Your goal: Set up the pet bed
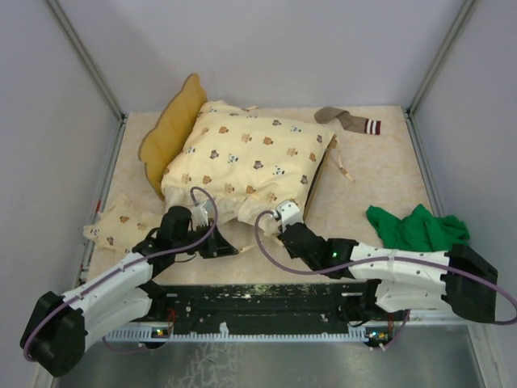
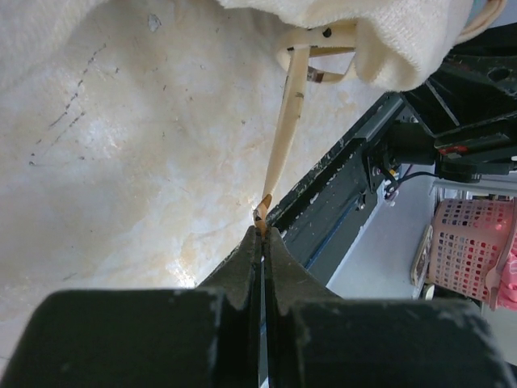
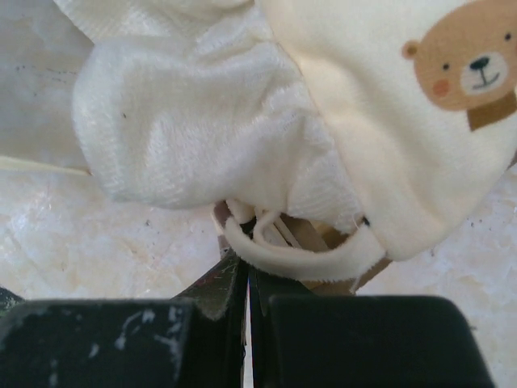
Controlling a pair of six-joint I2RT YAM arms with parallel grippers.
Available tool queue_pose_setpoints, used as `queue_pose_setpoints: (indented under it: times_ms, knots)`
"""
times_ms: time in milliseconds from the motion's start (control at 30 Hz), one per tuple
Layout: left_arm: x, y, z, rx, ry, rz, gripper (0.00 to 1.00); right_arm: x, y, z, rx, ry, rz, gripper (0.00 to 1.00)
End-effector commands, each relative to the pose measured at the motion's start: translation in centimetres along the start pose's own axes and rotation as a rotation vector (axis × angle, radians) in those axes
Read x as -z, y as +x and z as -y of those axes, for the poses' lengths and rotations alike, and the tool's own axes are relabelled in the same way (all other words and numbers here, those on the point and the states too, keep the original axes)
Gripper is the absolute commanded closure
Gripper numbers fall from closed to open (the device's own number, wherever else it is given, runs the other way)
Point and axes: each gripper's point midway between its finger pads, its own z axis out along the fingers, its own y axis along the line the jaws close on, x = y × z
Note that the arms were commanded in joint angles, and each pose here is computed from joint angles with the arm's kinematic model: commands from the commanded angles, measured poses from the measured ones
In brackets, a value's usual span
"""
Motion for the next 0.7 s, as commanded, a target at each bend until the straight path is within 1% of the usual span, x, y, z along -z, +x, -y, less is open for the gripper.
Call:
queue_pose_setpoints:
  times_ms: [0, 133, 300, 400, 533, 600, 667]
  knots:
    - [0.1, 0.4, 0.7, 0.002, 0.052, -0.002, 1.0, -0.7, -4.4, -0.6, -0.016, 0.017, 0.134, 1.0]
    - [0.1, 0.7, 0.7, 0.007, 0.059, -0.011, 1.0, -1.8, -5.3, -0.4, 0.062, 0.031, 0.224, 1.0]
    - [0.3, 0.6, 0.9, 0.009, 0.062, -0.005, 1.0, -2.0, -6.8, -0.2, 0.207, 0.034, 0.355, 1.0]
    - [0.3, 0.6, 0.8, 0.01, 0.061, -0.006, 1.0, -2.2, -6.4, 0.0, 0.26, 0.049, 0.333, 1.0]
    - [0.2, 0.8, 0.6, 0.019, 0.056, -0.007, 0.99, -2.1, -5.9, 0.0, 0.281, 0.029, 0.374, 1.0]
    - [0.2, 0.7, 0.5, 0.021, 0.047, -0.006, 0.88, -2.0, -5.6, -0.2, 0.302, 0.013, 0.384, 1.0]
    - [0.3, 0.3, 0.8, 0.016, 0.048, 0.004, 0.71, -1.9, -5.4, -0.7, 0.341, -0.024, 0.413, 1.0]
